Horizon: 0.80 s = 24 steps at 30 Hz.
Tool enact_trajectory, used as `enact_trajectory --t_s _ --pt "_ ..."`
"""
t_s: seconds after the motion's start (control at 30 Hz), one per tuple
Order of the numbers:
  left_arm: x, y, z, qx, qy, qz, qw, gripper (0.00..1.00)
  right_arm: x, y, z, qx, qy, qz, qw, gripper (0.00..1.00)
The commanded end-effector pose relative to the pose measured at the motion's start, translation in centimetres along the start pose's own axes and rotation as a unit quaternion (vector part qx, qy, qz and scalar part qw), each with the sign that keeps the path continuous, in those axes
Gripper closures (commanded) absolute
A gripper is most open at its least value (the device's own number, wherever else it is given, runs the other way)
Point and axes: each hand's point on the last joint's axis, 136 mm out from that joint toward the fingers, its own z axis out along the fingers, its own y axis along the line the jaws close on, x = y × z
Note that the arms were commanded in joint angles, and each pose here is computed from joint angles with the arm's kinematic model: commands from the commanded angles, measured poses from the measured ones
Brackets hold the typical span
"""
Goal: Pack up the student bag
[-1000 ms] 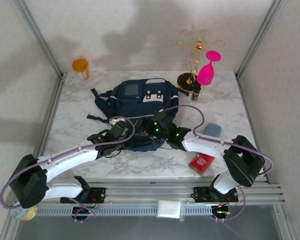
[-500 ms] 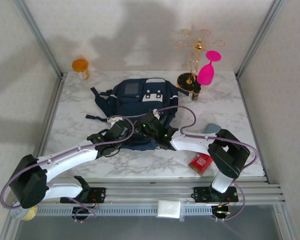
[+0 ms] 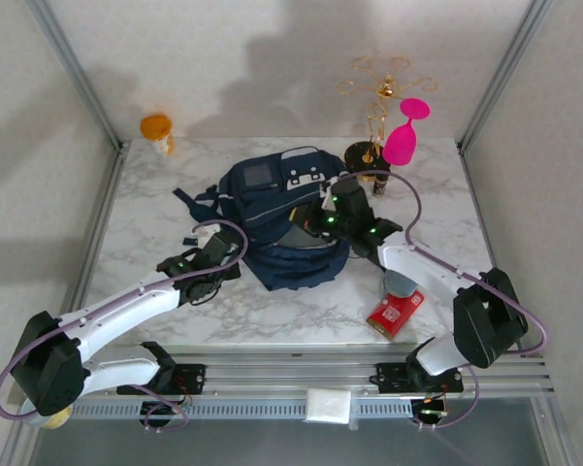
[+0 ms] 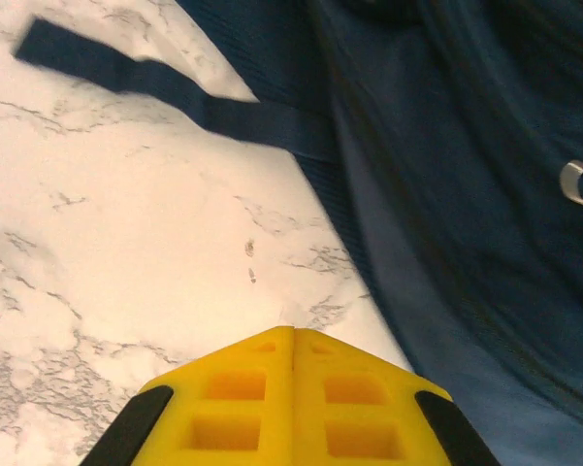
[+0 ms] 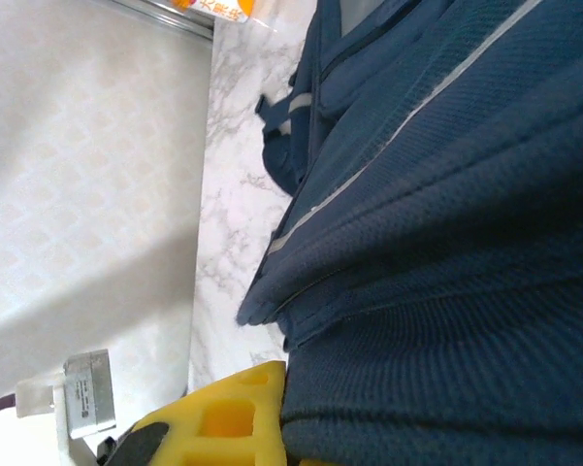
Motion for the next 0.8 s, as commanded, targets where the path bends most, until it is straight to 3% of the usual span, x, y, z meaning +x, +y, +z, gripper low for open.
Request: enact_trajectory --t_s 0.0,0.13,0.37,0.43,0.57,0.77 --pt "-0.6 0.0 -0.3 -0.002 -0.007 -0.002 1.0 1.0 -0.4 3.2 -2.4 -0.054 0.029 -0.065 0.996 1.0" --pt "-0.8 -5.1 -1.8 0.116 -0.034 0.031 0.992 0.99 0.4 3.7 -1.9 -0.084 0.054 -0.063 0.993 1.0" --pt "-0.5 -9.3 -2.4 0.222 -0.083 0.105 0.966 0.73 -0.9 5.0 -2.6 -0.106 0.05 -0.055 0.992 1.0" --pt "-0.2 -10.2 -2.1 0.241 -0.082 0.115 0.96 0.66 -1.2 5.2 -2.9 -0.109 0.045 -0.05 0.992 1.0" --pt "0.9 -12.6 -1.1 0.273 -0.053 0.136 0.951 0.64 -1.5 5.6 -3.2 -0.124 0.043 -0.029 0.991 1.0" --pt "-0.3 -13.6 -0.4 0.282 -0.077 0.131 0.948 0.59 -1.8 6.0 -3.7 -0.132 0.034 -0.024 0.99 1.0"
